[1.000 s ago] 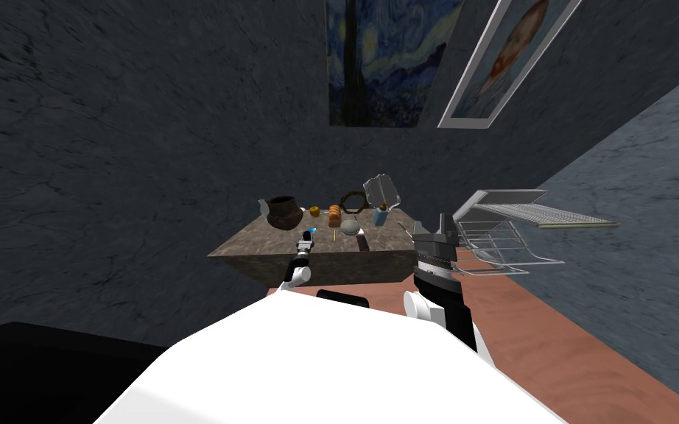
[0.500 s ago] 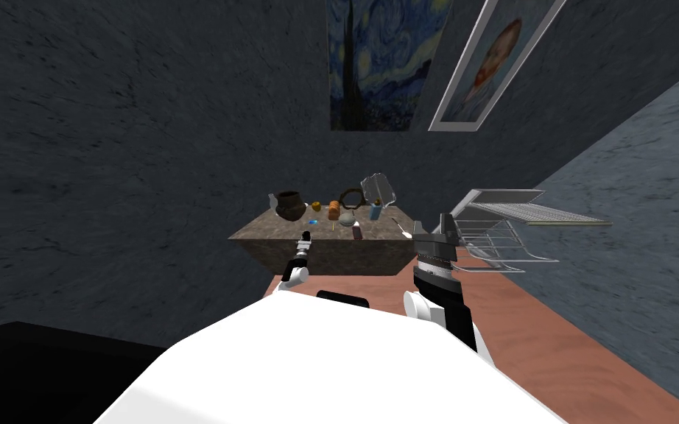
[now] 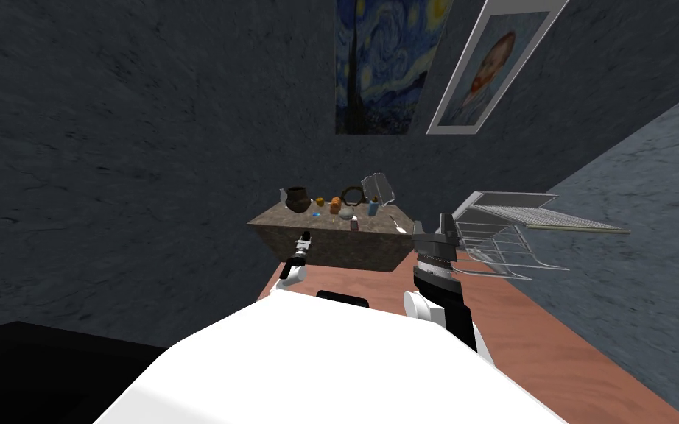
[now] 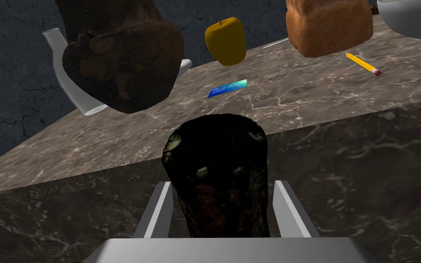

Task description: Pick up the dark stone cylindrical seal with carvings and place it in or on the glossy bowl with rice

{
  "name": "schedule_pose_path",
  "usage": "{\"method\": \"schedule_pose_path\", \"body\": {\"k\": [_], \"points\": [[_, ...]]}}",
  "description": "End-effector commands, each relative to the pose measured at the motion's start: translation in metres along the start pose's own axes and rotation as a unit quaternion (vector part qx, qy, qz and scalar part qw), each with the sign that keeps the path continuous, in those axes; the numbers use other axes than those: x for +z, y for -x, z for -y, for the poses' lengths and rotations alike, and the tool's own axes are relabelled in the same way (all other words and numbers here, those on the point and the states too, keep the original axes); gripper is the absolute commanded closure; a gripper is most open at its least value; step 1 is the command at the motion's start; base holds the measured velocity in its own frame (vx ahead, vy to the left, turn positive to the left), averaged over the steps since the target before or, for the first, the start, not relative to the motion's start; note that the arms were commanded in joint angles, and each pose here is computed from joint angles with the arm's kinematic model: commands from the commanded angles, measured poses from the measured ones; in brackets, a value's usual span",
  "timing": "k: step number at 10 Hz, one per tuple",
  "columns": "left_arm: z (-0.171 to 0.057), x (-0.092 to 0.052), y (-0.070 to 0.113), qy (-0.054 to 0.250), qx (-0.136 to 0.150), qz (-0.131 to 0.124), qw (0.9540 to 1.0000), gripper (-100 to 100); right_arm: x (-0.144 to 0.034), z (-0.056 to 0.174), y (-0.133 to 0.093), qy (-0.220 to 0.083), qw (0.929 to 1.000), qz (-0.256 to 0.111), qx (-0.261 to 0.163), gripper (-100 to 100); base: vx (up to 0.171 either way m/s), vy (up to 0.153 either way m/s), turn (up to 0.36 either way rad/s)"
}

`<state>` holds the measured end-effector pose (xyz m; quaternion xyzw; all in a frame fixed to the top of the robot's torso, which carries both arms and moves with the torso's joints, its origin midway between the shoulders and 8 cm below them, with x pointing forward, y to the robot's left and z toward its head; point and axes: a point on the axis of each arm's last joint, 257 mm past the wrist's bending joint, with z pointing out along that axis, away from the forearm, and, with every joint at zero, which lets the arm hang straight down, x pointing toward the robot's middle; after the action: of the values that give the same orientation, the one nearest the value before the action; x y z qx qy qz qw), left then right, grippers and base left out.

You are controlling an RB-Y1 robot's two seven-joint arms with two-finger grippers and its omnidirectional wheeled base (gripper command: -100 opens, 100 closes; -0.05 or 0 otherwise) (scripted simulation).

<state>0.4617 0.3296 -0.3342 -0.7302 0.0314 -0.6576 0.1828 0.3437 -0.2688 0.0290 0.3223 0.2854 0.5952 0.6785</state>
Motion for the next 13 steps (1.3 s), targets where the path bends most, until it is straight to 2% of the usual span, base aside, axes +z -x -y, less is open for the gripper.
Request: {"method": "schedule_pose_path", "body": {"k": [1,5,8,9,13], "points": [[0.001,0.002,0.001,0.005,0.013,0.005,0.9999,100,0.000,0.000,0.000,0.000,1.0000,0.000,0.000,0,-0.155,-0.132,0.114],[0.012,0.008,0.006,0.015,0.052,0.018,0.9984,100,0.000,0.000,0.000,0.000,1.0000,0.000,0.000,0,-0.125,-0.156,0.154],[0.024,0.018,0.002,0.022,0.079,0.024,0.9963,100,0.000,0.000,0.000,0.000,1.0000,0.000,0.000,0,-0.078,-0.134,0.134],[0.026,0.021,-0.001,0.023,0.083,0.024,0.9960,100,0.000,0.000,0.000,0.000,1.0000,0.000,0.000,0,0.019,-0.150,0.078],[0.030,0.042,-0.033,0.029,0.084,0.010,0.9960,100,0.000,0.000,0.000,0.000,1.0000,0.000,0.000,0,0.131,-0.155,0.032]]}}
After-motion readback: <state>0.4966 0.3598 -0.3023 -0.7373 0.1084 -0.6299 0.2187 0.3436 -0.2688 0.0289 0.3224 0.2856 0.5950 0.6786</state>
